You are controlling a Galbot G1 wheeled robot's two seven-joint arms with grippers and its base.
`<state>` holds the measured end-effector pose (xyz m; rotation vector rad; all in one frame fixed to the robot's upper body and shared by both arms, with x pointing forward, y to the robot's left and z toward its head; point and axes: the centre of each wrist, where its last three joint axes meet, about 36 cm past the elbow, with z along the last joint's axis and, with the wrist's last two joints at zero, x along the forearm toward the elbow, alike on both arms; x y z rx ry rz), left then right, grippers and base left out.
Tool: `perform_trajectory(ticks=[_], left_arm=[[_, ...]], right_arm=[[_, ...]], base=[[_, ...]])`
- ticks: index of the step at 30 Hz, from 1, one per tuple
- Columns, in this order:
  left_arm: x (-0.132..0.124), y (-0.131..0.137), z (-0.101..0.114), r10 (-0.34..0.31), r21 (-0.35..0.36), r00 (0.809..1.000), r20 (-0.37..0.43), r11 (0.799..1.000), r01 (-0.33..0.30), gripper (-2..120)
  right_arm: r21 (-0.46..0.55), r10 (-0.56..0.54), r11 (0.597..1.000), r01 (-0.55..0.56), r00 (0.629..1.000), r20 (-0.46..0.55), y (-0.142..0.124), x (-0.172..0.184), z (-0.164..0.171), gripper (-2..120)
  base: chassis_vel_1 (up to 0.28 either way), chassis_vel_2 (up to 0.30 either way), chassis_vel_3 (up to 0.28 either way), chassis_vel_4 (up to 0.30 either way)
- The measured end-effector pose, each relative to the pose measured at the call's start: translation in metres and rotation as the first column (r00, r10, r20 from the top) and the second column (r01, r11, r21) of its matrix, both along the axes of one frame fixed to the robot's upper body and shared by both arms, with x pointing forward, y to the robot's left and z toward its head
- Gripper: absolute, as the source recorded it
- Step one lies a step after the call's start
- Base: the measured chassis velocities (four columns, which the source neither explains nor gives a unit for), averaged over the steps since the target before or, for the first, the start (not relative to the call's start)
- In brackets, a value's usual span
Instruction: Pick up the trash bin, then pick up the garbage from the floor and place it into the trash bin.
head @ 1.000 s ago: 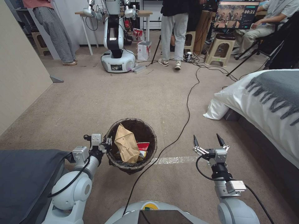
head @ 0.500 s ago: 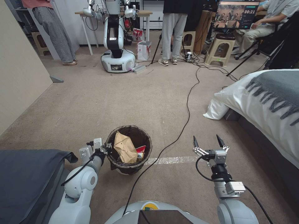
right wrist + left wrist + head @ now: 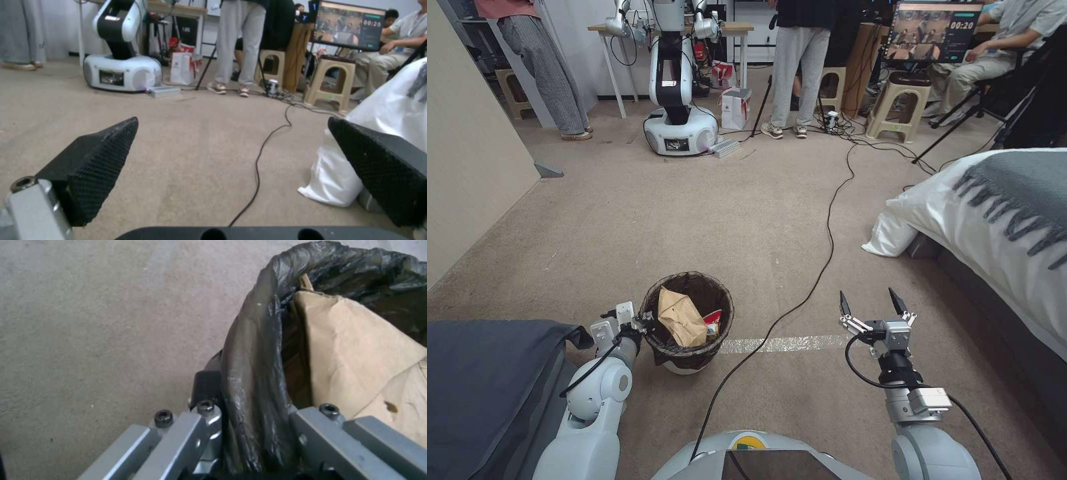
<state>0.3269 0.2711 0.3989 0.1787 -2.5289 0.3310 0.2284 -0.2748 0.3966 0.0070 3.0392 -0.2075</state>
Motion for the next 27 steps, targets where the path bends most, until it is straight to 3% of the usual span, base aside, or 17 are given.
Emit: perform_trajectory(ticks=[15,18,21,27], left_arm=[[0.003,0.002,-0.015,0.037,0.013,0.999,-0.039,0.999,-0.036,7],[0.002,0.002,-0.016,0.036,0.018,0.998,-0.041,0.999,-0.035,11],[0.002,0.001,-0.015,0.039,0.031,0.998,-0.043,0.999,-0.038,28],[0.0,-0.002,-0.012,0.041,0.043,0.998,-0.04,0.998,-0.04,47]], right_arm=[[0.004,0.0,1.0,0.0,1.0,-0.001,0.0,0.004,-0.003,100],[0.003,-0.001,1.0,0.001,1.0,-0.001,-0.001,0.004,-0.003,100],[0.003,-0.003,1.0,0.003,1.0,-0.003,-0.001,0.004,-0.004,100],[0.005,-0.002,1.0,0.002,1.0,-0.003,0.0,0.004,-0.004,100]], base=[[0.0,0.0,0.0,0.0],[0.0,0.0,0.0,0.0],[0.0,0.0,0.0,0.0],[0.0,0.0,0.0,0.0]])
